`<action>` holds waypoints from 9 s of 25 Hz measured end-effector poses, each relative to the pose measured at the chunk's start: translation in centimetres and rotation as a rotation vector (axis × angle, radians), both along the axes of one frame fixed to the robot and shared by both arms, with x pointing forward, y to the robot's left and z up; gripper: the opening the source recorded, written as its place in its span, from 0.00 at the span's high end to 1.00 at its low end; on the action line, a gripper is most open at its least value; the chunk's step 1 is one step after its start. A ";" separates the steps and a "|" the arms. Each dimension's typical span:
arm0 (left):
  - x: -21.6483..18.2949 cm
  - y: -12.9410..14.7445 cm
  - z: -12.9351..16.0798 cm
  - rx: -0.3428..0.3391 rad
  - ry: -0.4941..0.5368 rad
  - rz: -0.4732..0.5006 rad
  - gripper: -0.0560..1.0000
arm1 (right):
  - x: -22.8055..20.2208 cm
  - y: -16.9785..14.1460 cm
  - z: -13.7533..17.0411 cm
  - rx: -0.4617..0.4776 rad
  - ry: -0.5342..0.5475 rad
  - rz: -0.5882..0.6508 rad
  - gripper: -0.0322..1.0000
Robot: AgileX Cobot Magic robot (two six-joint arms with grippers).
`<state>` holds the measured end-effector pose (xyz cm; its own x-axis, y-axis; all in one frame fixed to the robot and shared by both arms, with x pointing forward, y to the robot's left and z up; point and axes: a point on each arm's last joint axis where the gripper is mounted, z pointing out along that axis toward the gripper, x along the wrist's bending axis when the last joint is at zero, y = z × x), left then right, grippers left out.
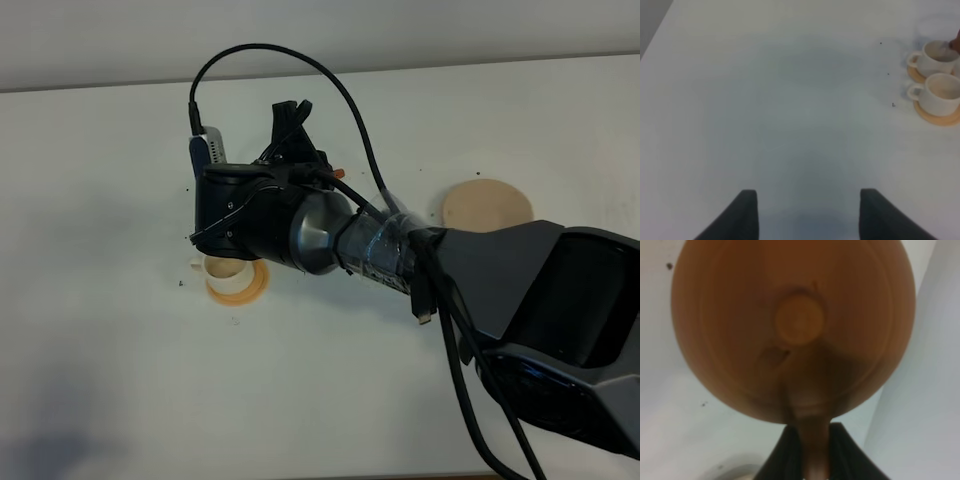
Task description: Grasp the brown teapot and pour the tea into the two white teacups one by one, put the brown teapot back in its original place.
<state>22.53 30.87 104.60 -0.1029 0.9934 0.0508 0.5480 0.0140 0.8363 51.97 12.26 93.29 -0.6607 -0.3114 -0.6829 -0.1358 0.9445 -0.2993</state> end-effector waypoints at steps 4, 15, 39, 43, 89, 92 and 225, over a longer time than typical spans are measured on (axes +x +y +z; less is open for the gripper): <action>0.0 0.0 0.0 0.000 0.000 0.000 0.52 | -0.2 0.2 0.2 -0.011 -0.026 0.019 0.88; 0.0 0.0 0.0 0.000 0.000 0.000 0.52 | 0.1 0.4 0.6 -0.041 -0.083 0.056 0.88; 0.0 0.0 0.0 -0.001 0.000 0.001 0.52 | 0.5 0.4 1.2 -0.180 -0.153 0.161 0.88; 0.0 0.0 0.0 -0.001 0.000 0.001 0.52 | 0.6 0.4 1.4 -0.200 -0.166 0.176 0.88; 0.0 0.0 0.0 0.000 0.000 0.000 0.52 | 1.0 0.7 2.1 -0.339 -0.240 0.292 0.88; 0.0 0.0 0.0 0.000 0.000 0.000 0.52 | 1.0 0.7 2.1 -0.340 -0.240 0.292 0.88; 0.0 0.0 0.0 0.000 0.000 0.000 0.52 | -7.2 1.5 1.4 -0.135 -0.038 0.119 0.88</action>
